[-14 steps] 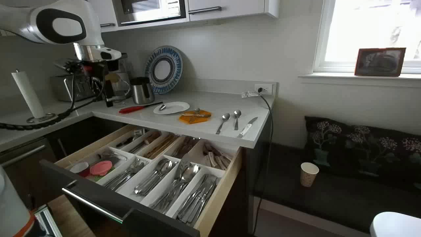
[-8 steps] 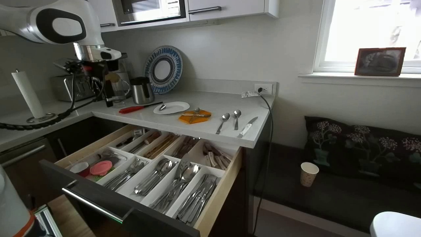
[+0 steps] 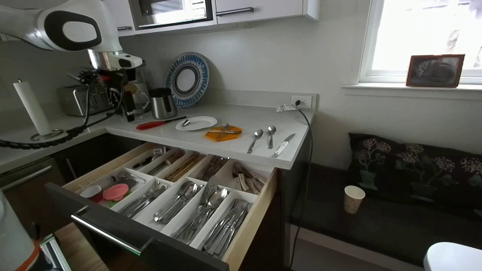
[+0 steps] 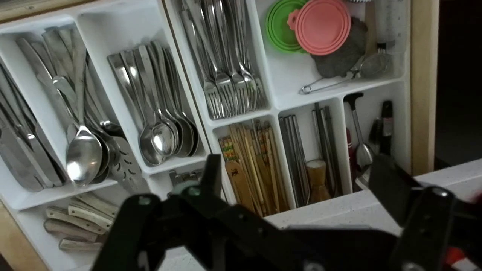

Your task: Pick up the silver spoon from the orange lunch box lid from and put it in the open drawer

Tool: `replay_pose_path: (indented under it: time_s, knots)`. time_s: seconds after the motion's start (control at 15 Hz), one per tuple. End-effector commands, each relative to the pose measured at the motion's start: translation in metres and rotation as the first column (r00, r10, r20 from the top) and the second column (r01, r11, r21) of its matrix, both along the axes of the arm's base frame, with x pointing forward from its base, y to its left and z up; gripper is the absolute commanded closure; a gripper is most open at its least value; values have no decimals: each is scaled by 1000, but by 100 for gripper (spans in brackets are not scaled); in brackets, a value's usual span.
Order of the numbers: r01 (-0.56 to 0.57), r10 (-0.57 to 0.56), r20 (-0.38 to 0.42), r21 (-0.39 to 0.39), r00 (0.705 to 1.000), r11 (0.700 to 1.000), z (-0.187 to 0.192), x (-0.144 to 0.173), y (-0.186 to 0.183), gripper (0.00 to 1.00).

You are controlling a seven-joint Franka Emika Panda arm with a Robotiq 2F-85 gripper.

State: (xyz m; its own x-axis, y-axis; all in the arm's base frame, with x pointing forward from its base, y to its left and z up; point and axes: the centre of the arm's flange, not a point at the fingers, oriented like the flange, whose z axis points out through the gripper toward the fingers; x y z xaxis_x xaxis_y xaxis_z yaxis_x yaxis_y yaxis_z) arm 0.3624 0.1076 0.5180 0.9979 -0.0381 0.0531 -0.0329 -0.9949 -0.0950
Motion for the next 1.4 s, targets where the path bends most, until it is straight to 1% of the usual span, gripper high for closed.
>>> replay_pose_path:
  time_s: [0.0, 0.07, 0.27, 0.4, 0.53, 0.67, 0.73, 0.87, 1.33]
  knots:
    - [6, -6, 120, 1, 993, 1000, -20, 41, -44, 0]
    - [4, 0, 181, -24, 983, 1000, -23, 57, -61, 0]
    - [-9, 12, 272, -15, 962, 1000, -40, 93, -99, 0]
    - [-24, 25, 343, -7, 939, 1000, -54, 113, -115, 0]
    - [-87, 93, 382, -32, 919, 996, -72, 126, -125, 0]
    - [-184, 198, 387, -73, 901, 980, -95, 135, -130, 0]
    - [-109, 127, 381, -69, 916, 992, -75, 119, -125, 0]
    - [-116, 135, 372, -72, 918, 991, -85, 123, -126, 0]
    - [-115, 134, 390, -73, 911, 991, -76, 122, -125, 0]
